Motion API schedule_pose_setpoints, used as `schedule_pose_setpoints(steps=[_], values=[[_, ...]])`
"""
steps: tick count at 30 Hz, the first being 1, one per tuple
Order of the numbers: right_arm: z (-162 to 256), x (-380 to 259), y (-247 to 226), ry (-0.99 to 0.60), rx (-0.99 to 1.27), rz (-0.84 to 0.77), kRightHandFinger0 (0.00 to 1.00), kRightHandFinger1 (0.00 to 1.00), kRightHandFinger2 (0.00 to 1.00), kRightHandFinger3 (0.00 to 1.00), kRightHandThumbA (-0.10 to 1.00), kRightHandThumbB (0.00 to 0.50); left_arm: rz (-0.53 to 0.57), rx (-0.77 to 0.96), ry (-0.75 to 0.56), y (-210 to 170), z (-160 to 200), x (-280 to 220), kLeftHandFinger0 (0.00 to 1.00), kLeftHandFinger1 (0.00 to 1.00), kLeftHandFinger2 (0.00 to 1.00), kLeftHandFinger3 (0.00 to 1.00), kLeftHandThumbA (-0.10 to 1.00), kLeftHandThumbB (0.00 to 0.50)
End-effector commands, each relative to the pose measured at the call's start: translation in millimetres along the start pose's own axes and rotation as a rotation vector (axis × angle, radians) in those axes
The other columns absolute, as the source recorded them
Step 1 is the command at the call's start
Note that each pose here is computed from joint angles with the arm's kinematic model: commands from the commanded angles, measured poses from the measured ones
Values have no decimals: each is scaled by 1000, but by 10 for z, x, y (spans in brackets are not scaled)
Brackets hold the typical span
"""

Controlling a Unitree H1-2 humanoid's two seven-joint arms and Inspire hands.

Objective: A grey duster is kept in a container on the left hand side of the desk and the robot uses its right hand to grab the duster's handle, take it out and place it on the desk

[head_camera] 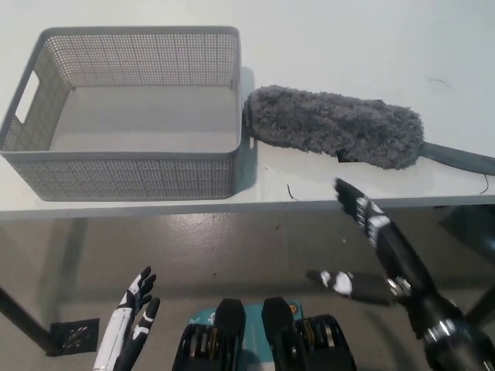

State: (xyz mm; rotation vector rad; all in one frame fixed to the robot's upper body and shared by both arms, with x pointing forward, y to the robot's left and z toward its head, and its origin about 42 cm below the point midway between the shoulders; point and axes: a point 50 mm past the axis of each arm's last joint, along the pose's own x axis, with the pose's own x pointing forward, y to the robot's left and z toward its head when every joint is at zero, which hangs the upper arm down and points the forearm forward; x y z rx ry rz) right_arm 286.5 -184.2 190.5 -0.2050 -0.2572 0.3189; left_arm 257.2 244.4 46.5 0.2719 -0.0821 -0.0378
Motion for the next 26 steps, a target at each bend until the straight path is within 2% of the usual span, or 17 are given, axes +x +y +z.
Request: schedule_pose_setpoints(steps=[1,2,3,4,7,10,11,12,14,16,18,20,21,22,24,26], values=[[806,-758,-155,-574,-131,-322,1000,1000,1000,1000,1000,202,14,20,-99,38,159,116,1000,1000,1000,1000,940,0],[748,-791,-141,-550,-130,-327,1000,1000,1000,1000,1000,204,15,15,-99,36,161,118,1000,1000,1000,1000,937,0],[651,-843,-126,-504,-133,-328,1000,1000,1000,1000,1000,248,16,9,-97,35,163,115,1000,1000,1000,1000,935,0],[545,-886,-109,-466,-125,-342,1000,1000,1000,1000,1000,270,16,10,-94,35,166,112,1000,1000,1000,1000,934,0],[286,-918,-70,-397,-111,-351,1000,1000,1000,1000,1000,303,13,11,-99,33,188,145,1000,1000,1000,1000,933,0],[65,-929,-23,-320,-107,-356,1000,1000,1000,1000,1000,301,12,15,-108,37,201,164,1000,1000,1000,1000,927,0],[-37,-927,-16,-289,-104,-355,1000,1000,1000,1000,1000,254,13,11,-108,35,199,164,1000,1000,1000,1000,925,0],[-218,-925,2,-233,-95,-355,1000,1000,1000,1000,1000,272,15,6,-111,33,197,167,1000,1000,1000,1000,924,0],[-429,-913,32,-166,-71,-353,1000,1000,1000,1000,1000,275,14,9,-115,34,200,173,1000,1000,1000,1000,937,0],[-597,-889,36,-116,-75,-331,1000,1000,1000,1000,1000,238,13,15,-117,30,207,189,1000,1000,1000,1000,955,0],[-815,-847,54,-51,-79,-313,1000,1000,1000,1000,1000,266,16,10,-115,41,221,198,1000,1000,1000,1000,962,0],[-935,-816,72,-14,-87,-306,1000,1000,1000,1000,1000,256,13,11,-128,59,229,207,1000,1000,1000,1000,962,0],[-1001,-817,73,9,-86,-299,1000,1000,1000,1000,1000,267,11,12,-136,60,234,212,1000,1000,1000,1000,963,0],[-1053,-825,71,27,-72,-294,1000,1000,1000,1000,1000,243,11,15,-139,54,236,215,1000,1000,1000,1000,967,0],[-1115,-810,68,44,-42,-279,1000,1000,1000,1000,1000,278,12,11,-140,51,244,228,1000,1000,1000,1000,991,0],[-1176,-797,67,62,-38,-268,1000,1000,1000,1000,1000,267,8,12,-143,51,242,233,1000,1000,1000,1000,1000,0]])
